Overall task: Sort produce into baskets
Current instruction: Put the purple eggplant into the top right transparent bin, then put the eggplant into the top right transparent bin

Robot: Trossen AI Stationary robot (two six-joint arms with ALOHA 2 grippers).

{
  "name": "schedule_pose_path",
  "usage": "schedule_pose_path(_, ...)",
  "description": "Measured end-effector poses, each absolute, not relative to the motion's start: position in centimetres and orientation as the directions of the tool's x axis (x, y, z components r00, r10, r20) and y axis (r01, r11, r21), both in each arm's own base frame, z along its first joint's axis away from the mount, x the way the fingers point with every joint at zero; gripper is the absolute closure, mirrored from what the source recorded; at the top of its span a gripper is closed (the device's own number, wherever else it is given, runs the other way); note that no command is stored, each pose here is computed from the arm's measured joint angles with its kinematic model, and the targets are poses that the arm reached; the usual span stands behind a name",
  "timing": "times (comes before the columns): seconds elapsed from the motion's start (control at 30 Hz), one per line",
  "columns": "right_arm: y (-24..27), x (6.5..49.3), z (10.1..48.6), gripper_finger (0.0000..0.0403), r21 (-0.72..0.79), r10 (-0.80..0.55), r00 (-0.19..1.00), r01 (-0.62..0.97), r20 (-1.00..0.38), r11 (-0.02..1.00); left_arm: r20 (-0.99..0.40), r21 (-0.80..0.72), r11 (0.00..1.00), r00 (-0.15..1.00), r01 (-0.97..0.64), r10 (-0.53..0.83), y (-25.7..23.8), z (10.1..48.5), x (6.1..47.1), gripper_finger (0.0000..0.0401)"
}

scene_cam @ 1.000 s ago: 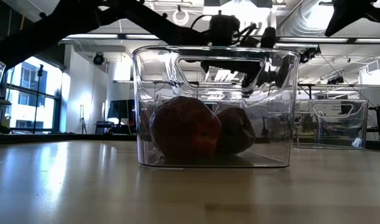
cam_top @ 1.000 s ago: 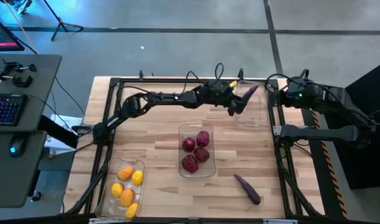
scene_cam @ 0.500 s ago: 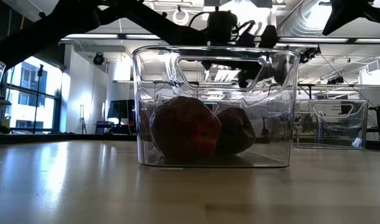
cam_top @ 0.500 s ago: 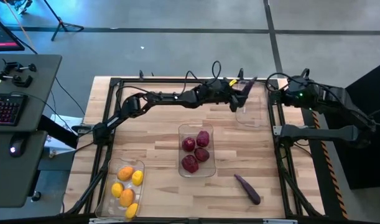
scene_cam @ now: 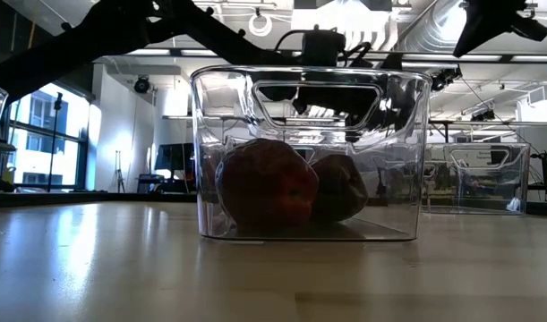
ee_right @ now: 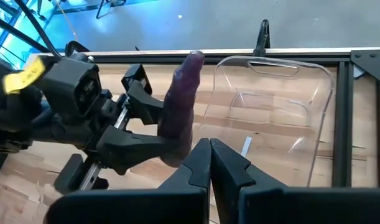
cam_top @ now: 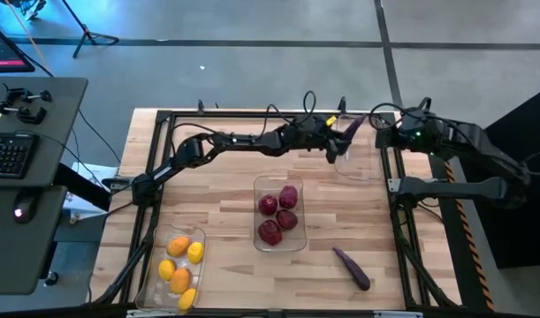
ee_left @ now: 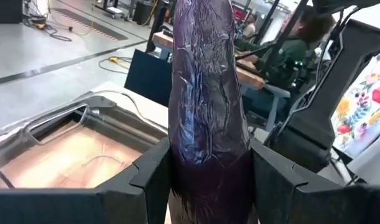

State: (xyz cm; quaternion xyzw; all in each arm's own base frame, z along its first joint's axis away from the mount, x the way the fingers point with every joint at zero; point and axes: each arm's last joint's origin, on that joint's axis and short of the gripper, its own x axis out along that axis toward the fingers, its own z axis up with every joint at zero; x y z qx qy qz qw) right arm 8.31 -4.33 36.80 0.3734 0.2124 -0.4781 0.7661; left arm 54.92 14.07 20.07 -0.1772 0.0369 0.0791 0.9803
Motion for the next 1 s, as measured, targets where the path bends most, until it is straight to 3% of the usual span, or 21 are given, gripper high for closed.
schedule_pose_path(0.3,-4.7,9.4,36.7,0.0403,0.413,-0.593,0.512,0.857,-0.621,0.308,-0.151,-0.259,0.932,0.963,-0.255,0.221,12.9,19.6,55.2,0.0223)
schedule_pose_path(0.5,-4.8,9.6,36.9,0.0403,0.438,-0.588,0.539,0.84,-0.604,0.32,-0.149,-0.162,0.945,0.954,-0.284,0.261,11.5,19.6,55.5,0.0179)
schedule_pose_path(0.77,-4.8,9.7,36.9,0.0403,0.44,-0.588,0.541,0.839,-0.601,0.322,-0.187,-0.167,0.94,0.946,-0.296,0.265,11.2,18.1,55.7,0.0113)
schedule_pose_path(1.0,-4.8,9.6,37.0,0.0403,0.423,-0.597,0.542,0.839,-0.592,0.342,-0.169,-0.107,0.941,0.939,-0.32,0.3,12.4,23.4,54.1,0.0098)
